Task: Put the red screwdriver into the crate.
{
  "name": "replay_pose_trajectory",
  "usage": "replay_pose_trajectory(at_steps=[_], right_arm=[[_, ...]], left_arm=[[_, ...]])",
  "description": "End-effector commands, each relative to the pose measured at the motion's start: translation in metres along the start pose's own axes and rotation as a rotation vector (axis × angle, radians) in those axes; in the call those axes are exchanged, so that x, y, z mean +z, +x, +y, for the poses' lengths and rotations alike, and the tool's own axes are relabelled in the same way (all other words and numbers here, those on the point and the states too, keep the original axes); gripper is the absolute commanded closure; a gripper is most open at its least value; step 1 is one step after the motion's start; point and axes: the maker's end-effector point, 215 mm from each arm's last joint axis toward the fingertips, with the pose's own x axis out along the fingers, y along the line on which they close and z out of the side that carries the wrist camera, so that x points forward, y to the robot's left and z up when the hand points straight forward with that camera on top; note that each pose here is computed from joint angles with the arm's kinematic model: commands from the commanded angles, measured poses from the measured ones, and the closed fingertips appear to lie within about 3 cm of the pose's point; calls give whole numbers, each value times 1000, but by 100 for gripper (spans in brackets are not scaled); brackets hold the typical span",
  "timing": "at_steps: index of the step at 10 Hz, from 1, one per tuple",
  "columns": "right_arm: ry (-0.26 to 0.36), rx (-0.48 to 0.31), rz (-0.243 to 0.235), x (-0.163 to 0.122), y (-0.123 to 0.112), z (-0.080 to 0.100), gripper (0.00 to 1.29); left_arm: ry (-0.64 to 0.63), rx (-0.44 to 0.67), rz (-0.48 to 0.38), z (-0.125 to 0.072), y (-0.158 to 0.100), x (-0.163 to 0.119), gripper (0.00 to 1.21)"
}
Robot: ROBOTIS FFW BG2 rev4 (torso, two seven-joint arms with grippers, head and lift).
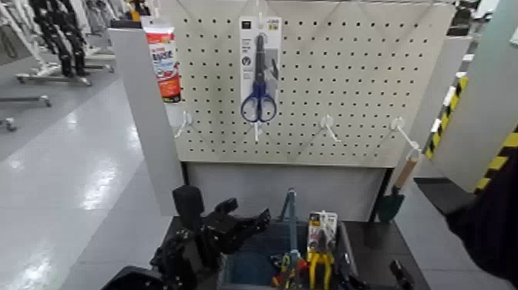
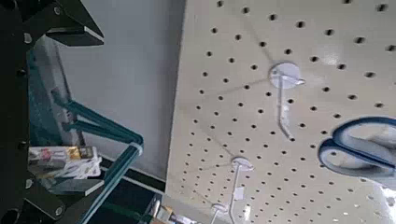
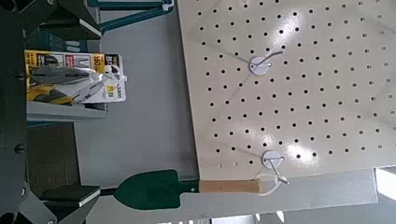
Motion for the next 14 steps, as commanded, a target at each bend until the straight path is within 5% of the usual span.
replay_pose_trajectory(at_steps=[1, 8, 14], right_arm=[[2, 3, -2, 1, 0, 0, 13], [0, 3, -22, 6, -3, -1, 13], [-26, 1, -20, 6, -5, -4, 13]], left_arm=[[134, 80, -57, 12, -16, 23, 21], [262, 347, -104, 71, -93, 14, 21], [289, 462, -146, 73, -126, 0, 20]])
